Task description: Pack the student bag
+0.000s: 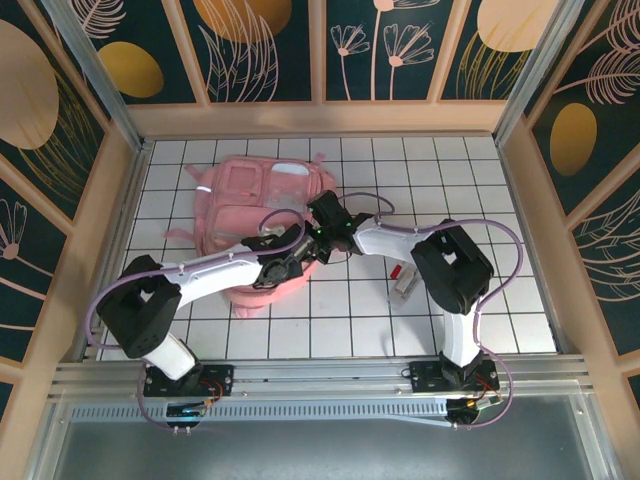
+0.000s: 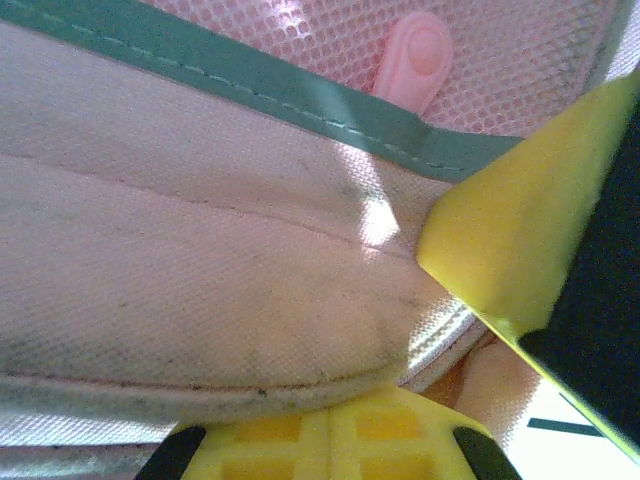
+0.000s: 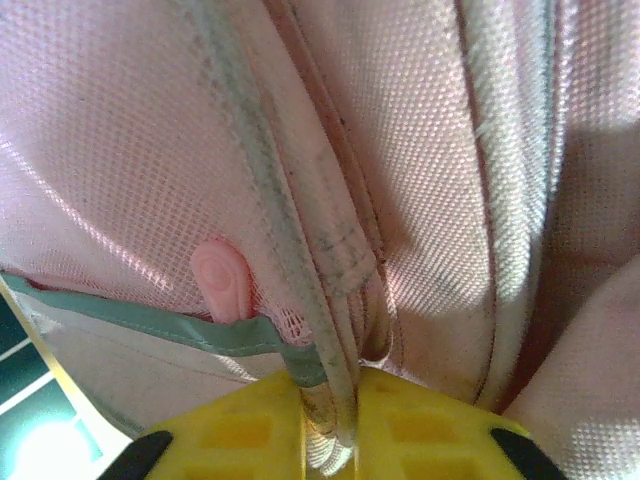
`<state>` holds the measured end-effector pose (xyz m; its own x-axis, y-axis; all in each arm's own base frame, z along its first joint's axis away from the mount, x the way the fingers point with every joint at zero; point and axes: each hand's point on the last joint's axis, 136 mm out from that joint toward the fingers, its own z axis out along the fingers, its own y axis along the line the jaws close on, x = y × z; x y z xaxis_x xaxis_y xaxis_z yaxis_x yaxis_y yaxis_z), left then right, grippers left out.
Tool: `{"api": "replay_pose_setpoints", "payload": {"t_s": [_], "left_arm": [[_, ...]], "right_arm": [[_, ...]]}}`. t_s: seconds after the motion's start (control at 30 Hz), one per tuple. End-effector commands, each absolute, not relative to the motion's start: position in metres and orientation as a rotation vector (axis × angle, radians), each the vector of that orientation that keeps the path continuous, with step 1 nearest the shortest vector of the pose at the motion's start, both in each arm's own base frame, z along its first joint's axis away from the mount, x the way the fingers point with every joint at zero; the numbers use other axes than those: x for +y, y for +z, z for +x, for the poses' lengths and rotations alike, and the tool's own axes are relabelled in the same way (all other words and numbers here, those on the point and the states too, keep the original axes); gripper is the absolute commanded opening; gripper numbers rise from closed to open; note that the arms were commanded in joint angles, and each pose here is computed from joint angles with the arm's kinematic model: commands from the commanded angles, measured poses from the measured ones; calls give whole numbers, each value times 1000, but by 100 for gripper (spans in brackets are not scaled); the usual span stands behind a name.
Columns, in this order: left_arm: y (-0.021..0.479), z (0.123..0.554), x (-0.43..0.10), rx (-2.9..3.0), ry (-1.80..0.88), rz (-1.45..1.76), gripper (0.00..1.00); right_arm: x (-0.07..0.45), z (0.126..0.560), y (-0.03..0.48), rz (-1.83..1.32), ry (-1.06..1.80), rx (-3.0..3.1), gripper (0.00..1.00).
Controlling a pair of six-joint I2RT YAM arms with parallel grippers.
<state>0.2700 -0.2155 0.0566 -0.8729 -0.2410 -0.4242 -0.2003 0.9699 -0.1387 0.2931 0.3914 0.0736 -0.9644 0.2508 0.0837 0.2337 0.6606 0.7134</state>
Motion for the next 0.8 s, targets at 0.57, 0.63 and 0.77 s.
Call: {"api": "replay_pose_setpoints", "payload": {"t_s": [0.57, 0.63, 0.77], "left_arm": [[120, 278, -227, 2449, -397, -117, 32], [117, 279, -228, 2458, -398, -129, 32], [106, 277, -236, 2503, -430, -164, 34]], "right_arm": [[368, 314, 102, 359, 1283, 2775, 41], [359, 319, 99, 349, 1239, 2771, 43], [353, 327, 99, 282, 1218, 2761, 45]]}}
